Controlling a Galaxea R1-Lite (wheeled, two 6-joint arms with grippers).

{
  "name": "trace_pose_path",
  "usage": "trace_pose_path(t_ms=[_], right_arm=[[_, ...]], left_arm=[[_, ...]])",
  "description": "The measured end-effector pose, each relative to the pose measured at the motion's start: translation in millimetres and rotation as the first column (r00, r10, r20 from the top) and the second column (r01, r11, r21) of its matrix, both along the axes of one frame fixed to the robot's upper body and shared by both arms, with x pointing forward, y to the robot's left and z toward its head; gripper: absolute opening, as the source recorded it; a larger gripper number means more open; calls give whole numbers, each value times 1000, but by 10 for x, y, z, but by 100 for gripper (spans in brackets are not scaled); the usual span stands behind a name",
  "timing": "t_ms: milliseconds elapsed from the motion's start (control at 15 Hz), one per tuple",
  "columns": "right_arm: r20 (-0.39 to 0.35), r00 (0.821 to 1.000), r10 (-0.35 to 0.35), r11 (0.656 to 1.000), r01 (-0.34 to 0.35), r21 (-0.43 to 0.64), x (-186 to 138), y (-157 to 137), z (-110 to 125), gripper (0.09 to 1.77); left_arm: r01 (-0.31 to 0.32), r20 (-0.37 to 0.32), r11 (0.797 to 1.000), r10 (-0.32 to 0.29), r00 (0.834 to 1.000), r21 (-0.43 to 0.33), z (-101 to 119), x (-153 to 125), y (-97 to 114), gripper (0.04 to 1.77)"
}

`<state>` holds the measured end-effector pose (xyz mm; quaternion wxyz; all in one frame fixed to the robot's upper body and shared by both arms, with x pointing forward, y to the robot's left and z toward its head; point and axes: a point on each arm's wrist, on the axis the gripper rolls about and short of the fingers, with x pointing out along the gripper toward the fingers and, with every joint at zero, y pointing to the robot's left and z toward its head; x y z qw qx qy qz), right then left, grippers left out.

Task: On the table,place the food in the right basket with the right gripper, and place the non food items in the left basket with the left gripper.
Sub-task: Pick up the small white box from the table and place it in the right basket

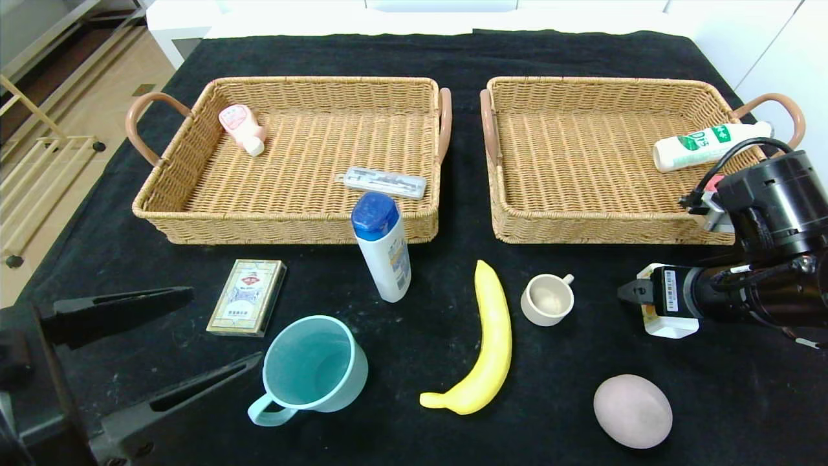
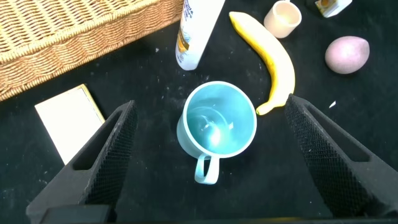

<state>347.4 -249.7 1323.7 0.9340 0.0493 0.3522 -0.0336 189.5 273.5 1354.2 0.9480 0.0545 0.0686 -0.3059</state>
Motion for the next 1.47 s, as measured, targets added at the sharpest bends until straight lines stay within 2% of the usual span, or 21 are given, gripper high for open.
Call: trace_pose_path(t_ms=[133,333,533,1200,1467], right_arm=[[-1,1000,0,1000,0,0,0,0,-4,171],[-6,1000,0,1000,0,-1,3,1,-17,119],[-18,1000,3,1000,-3,-6,23,13,-51,85],[-38,999,8,1000,-8,-14,22,27,-119,81],[-28,999,21,1000,-21,-12,-26,51,-71,81]], left_arm=[[0,2,1000,0,1000,-1,3,-5,3,172],[0,3,1000,0,1000,-1,2,-8,5,172],[0,2,1000,0,1000,-1,-2,-9,6,172],[-2,7,1000,2,1000,4,-6,-20,16,172],[0,12,1000,0,1000,16,-24,-34,24,172]])
